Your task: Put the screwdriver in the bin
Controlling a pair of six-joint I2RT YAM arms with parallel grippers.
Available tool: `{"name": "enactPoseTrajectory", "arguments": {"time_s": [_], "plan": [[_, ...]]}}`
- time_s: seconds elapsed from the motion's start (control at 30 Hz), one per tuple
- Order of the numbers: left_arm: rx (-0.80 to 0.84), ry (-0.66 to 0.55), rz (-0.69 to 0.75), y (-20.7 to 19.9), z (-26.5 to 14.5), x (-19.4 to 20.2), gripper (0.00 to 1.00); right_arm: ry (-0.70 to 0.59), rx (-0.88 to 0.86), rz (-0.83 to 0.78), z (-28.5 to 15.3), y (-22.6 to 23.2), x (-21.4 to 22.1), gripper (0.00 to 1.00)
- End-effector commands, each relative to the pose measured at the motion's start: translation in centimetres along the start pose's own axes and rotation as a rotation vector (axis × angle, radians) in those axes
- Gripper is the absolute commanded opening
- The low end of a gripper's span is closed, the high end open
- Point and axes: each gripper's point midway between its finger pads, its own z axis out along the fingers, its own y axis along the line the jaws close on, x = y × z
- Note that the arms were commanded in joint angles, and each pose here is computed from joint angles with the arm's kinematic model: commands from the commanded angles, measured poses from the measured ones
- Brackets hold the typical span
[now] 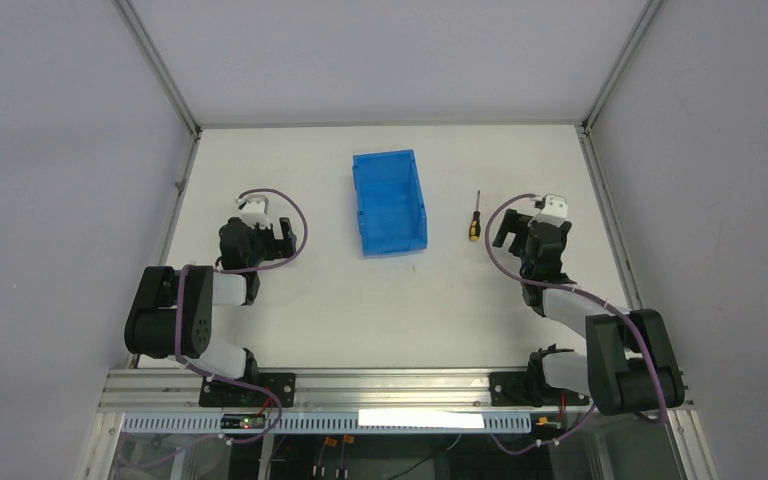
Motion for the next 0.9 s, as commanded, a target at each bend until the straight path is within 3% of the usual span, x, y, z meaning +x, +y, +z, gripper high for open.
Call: {"name": "enactPoseTrajectory", "arguments": {"time_s": [0.0, 0.03, 0.2, 0.3, 0.43, 0.53, 0.77, 0.87], "plan": [[-0.002, -0.067, 0.01, 0.2, 0.3, -2.2, 0.99, 0.02, 0.081, 0.041, 1.1, 0.1, -4.6, 0.99], [-0.004, -0.067, 0.01, 0.3, 0.3, -2.2, 0.99, 0.135, 0.032, 0.01, 0.6, 1.0, -3.7, 0.99], [-0.004, -0.066, 0.01, 0.2, 0.3, -2.1, 0.99, 0.379, -0.282, 0.094, -0.7, 8.6, -5.7, 0.92], [-0.004, -0.067, 0.01, 0.3, 0.3, -2.2, 0.99, 0.512, -0.18, 0.115, -0.1, 9.6, -6.1, 0.85], [-0.003, -0.066, 0.01, 0.2, 0.3, -2.2, 0.99, 0.749, 0.084, -0.107, 0.5, 8.3, -2.3, 0.82], [-0.003, -0.067, 0.01, 0.2, 0.3, -2.2, 0.99, 0.822, 0.159, -0.209, 1.3, 8.4, -0.6, 0.79], [-0.003, -0.068, 0.01, 0.2, 0.3, -2.2, 0.99, 0.883, 0.2, -0.27, 3.0, 7.8, 2.5, 0.74], [-0.003, -0.066, 0.01, 0.2, 0.3, -2.2, 0.99, 0.908, 0.135, -0.278, 4.0, 8.2, 4.7, 0.65]]}}
